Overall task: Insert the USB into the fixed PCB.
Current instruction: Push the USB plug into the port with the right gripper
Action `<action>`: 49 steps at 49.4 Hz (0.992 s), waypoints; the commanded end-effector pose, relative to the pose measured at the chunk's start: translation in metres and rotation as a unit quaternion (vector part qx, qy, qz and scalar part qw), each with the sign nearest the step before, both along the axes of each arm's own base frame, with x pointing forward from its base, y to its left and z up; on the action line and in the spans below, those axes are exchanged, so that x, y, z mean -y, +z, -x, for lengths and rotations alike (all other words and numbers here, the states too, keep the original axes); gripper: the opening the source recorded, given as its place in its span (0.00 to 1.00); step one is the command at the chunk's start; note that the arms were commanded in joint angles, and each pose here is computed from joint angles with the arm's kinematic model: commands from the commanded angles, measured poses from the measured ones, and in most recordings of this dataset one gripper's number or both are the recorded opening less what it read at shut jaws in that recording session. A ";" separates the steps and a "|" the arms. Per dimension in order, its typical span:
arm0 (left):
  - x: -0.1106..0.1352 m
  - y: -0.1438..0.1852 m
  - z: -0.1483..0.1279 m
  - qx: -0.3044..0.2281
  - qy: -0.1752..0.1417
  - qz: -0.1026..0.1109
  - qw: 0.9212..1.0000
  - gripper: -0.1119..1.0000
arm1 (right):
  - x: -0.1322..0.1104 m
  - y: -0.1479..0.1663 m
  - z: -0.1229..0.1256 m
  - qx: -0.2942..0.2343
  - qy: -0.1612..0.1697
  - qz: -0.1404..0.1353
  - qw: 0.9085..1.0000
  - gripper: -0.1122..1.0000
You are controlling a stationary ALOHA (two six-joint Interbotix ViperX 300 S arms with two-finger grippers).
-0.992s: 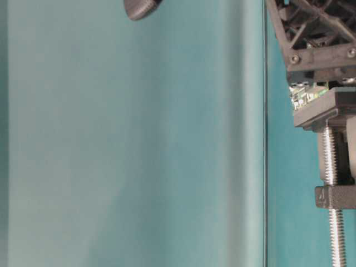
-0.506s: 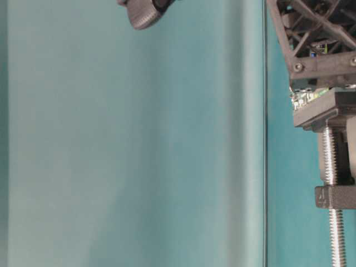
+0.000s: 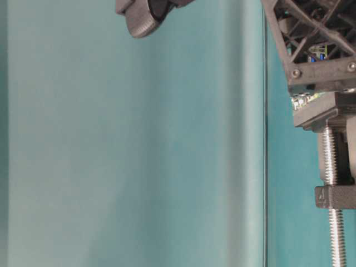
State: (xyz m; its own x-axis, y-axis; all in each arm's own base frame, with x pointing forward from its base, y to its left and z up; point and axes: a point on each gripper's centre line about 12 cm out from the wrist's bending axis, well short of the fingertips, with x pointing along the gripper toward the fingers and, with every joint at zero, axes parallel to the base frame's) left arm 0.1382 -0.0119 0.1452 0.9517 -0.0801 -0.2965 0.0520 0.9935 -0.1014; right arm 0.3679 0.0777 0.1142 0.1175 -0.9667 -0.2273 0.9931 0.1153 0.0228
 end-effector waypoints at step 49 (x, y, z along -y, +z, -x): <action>0.000 0.004 -0.002 0.006 0.003 0.004 1.000 0.96 | 0.026 0.015 -0.014 0.021 -0.039 0.002 0.999 0.29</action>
State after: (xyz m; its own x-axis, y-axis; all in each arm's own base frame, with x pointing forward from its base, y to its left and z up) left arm 0.1382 -0.0117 0.1452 0.9518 -0.0786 -0.2965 0.0505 0.9936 -0.1014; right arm 0.3749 0.0714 0.1191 0.0952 -0.9680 -0.2321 0.9954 0.0908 0.0297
